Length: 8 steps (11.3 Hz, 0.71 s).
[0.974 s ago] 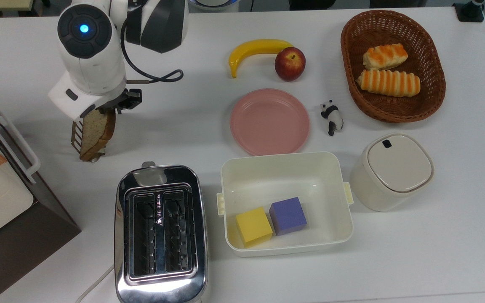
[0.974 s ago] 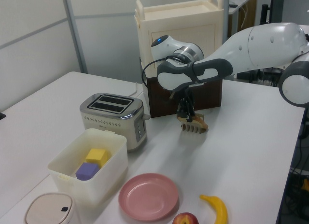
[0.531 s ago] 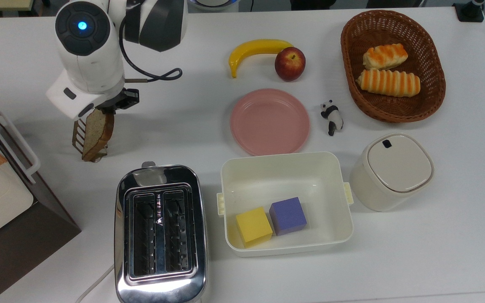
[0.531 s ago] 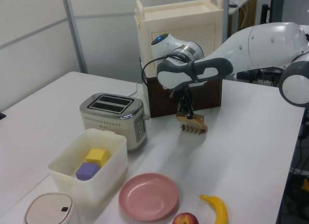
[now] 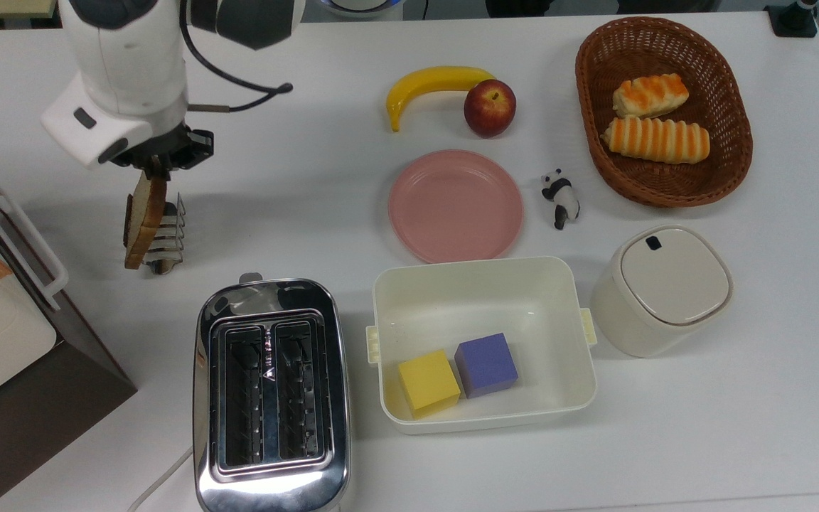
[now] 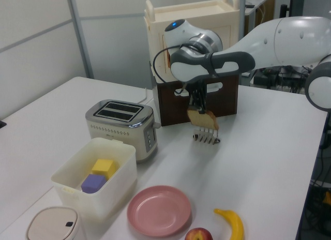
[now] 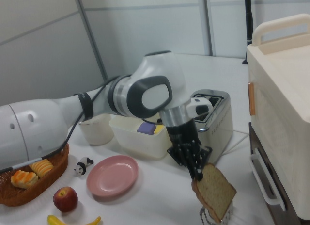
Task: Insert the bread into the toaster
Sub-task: 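Lift the bread slice out of the rack and carry it above the toaster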
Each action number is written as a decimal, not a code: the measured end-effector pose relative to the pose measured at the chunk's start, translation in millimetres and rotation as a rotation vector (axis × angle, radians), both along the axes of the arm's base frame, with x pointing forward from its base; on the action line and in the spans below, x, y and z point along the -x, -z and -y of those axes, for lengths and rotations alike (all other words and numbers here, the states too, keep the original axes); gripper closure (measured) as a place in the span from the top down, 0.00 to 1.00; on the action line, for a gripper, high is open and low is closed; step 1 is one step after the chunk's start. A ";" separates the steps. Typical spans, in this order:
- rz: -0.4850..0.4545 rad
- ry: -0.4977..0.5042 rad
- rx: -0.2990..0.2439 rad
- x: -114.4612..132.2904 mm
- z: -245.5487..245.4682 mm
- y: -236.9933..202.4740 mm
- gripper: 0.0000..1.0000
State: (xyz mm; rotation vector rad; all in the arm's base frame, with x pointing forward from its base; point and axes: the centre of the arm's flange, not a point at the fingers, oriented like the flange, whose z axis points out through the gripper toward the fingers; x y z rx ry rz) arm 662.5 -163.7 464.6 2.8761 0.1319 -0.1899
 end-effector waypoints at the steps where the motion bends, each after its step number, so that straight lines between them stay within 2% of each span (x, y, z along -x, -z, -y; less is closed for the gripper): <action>1: 0.021 0.000 0.004 0.2 0.0 -12.2 0.16; 6: 0.113 0.017 0.019 3.2 -1.9 -62.8 0.16; 8: 0.223 0.067 -0.033 -6.7 -13.5 -73.2 0.16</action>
